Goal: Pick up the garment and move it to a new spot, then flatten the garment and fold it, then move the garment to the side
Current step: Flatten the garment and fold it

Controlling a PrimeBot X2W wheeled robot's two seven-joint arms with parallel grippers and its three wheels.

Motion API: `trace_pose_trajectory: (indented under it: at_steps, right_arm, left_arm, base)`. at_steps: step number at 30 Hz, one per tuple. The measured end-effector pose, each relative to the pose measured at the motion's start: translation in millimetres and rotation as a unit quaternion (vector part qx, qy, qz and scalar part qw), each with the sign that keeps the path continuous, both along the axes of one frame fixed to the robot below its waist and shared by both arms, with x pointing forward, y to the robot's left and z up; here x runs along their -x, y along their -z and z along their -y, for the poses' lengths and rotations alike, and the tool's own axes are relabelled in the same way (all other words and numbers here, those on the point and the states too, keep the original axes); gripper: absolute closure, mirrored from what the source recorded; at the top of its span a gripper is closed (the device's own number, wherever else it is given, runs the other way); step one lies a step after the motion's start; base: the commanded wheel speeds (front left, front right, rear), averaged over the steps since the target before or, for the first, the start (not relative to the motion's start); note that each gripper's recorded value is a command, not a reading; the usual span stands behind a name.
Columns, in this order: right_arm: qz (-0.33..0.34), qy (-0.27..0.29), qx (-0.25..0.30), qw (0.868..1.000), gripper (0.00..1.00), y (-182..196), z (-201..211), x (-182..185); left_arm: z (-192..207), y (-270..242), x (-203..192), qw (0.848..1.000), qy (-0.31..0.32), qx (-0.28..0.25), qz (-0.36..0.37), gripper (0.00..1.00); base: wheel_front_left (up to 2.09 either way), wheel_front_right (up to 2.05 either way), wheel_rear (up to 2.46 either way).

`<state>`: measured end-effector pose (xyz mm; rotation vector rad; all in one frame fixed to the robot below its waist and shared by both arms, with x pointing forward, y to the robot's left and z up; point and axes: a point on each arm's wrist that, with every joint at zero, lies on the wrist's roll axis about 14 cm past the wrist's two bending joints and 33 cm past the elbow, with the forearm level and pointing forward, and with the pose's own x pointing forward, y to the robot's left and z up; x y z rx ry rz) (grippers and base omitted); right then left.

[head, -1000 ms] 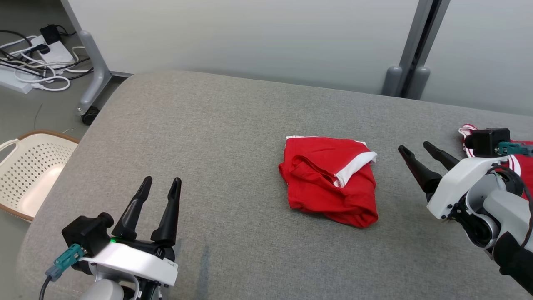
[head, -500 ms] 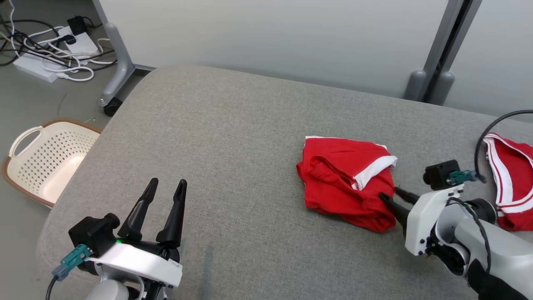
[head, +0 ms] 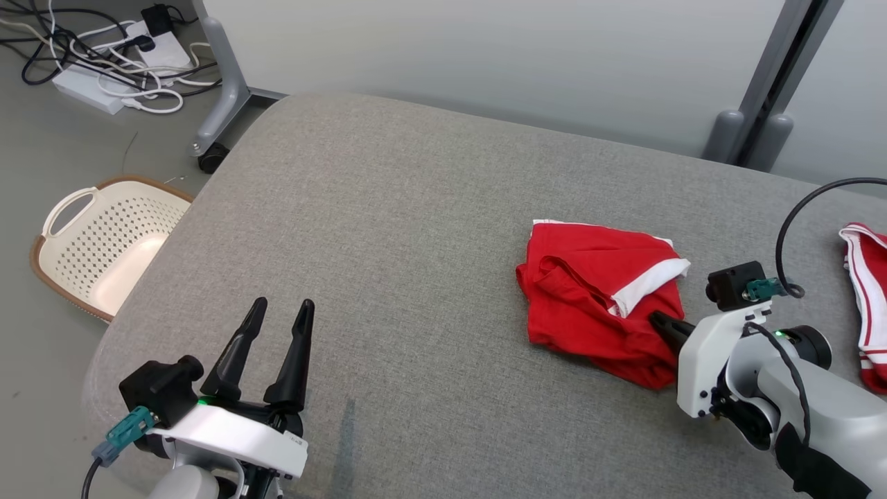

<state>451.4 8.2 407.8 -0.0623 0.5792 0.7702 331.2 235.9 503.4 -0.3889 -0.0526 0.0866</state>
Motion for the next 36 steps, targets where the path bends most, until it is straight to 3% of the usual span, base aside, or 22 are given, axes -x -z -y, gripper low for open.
trace_pose_trajectory:
  at_steps: [13, 25, 31, 36]
  right_arm:
    - [-0.008, -0.001, -0.02, 1.0, 1.0, -7.1, -28.9, -19.1]
    - [0.016, -0.005, -0.065, 0.998, 1.0, -37.2, -70.6, -69.1]
    - [0.06, 0.015, -0.096, 0.993, 1.0, -59.6, -77.5, -102.0]
    - [0.092, 0.009, -0.118, 0.989, 1.0, -78.9, -79.8, -96.6]
  left_arm:
    - [-8.1, 7.7, 3.3, 1.0, -0.016, 0.004, -0.012, 0.0]
    - [-18.3, 23.2, 11.0, 0.998, -0.05, 0.017, -0.036, 0.0]
    - [-23.0, 28.8, 11.1, 0.997, -0.061, 0.017, -0.045, 0.0]
    - [-21.4, 26.4, 7.6, 0.998, -0.052, 0.012, -0.039, 0.0]
  base:
    - [0.0, 0.0, 0.0]
    - [0.0, 0.0, 0.0]
    - [0.0, 0.0, 0.0]
    - [0.0, 0.0, 0.0]
